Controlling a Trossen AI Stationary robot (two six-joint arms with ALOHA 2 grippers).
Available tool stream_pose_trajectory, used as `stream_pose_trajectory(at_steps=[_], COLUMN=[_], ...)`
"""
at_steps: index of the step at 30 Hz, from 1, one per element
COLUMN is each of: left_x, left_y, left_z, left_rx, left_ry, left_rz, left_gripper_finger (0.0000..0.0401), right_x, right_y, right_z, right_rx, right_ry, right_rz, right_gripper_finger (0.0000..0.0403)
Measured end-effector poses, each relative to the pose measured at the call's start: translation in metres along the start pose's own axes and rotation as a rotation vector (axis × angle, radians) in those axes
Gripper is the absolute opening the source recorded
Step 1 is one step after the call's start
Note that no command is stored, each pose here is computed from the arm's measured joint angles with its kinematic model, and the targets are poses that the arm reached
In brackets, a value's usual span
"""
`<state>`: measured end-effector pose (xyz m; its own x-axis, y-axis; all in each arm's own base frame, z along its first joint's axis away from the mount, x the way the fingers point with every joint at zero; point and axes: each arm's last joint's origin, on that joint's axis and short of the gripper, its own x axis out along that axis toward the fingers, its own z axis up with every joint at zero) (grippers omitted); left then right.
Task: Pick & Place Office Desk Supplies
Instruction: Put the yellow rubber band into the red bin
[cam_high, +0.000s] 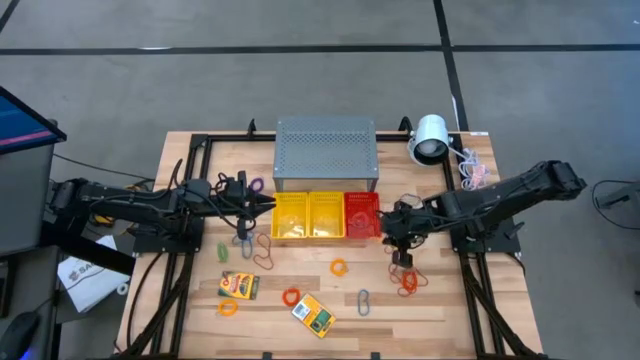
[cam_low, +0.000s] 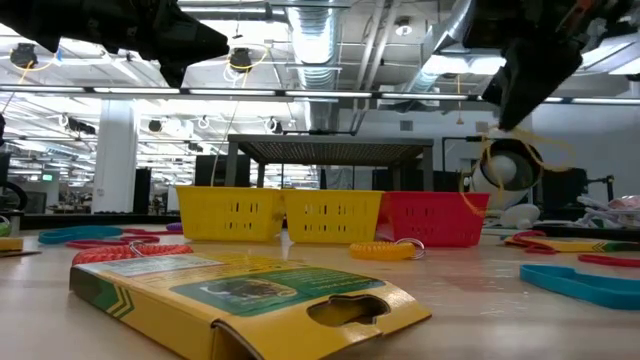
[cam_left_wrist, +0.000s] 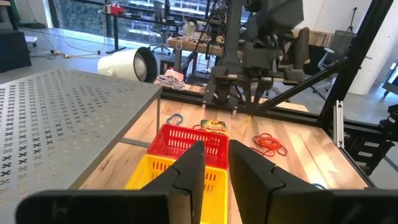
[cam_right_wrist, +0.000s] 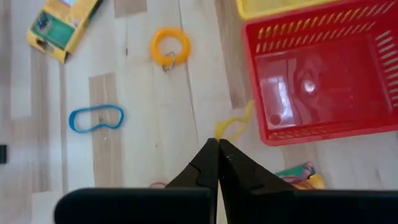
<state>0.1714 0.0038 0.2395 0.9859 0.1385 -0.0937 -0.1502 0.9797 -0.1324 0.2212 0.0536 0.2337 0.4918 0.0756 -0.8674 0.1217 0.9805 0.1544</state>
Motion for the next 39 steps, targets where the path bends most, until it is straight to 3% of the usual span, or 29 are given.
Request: stream_pose_trajectory(at_steps=[20,39], left_x=[0.0,0.0], left_y=[0.0,0.0], left_z=[0.002,0.002], left_rx=[-0.003,-0.003], left_ry=[-0.019,-0.019], left_rz=[-0.003,-0.003], left_gripper_finger=[0.0067,0.0067], right_x=[0.049,0.055], right_y=[0.017,0.019], right_z=[-0.01,-0.004], right_rx=[-0.017,-0.025], right_ry=[0.235,0.183], right_rz=[0.033,0.057], right_gripper_finger=[0.0,0.0])
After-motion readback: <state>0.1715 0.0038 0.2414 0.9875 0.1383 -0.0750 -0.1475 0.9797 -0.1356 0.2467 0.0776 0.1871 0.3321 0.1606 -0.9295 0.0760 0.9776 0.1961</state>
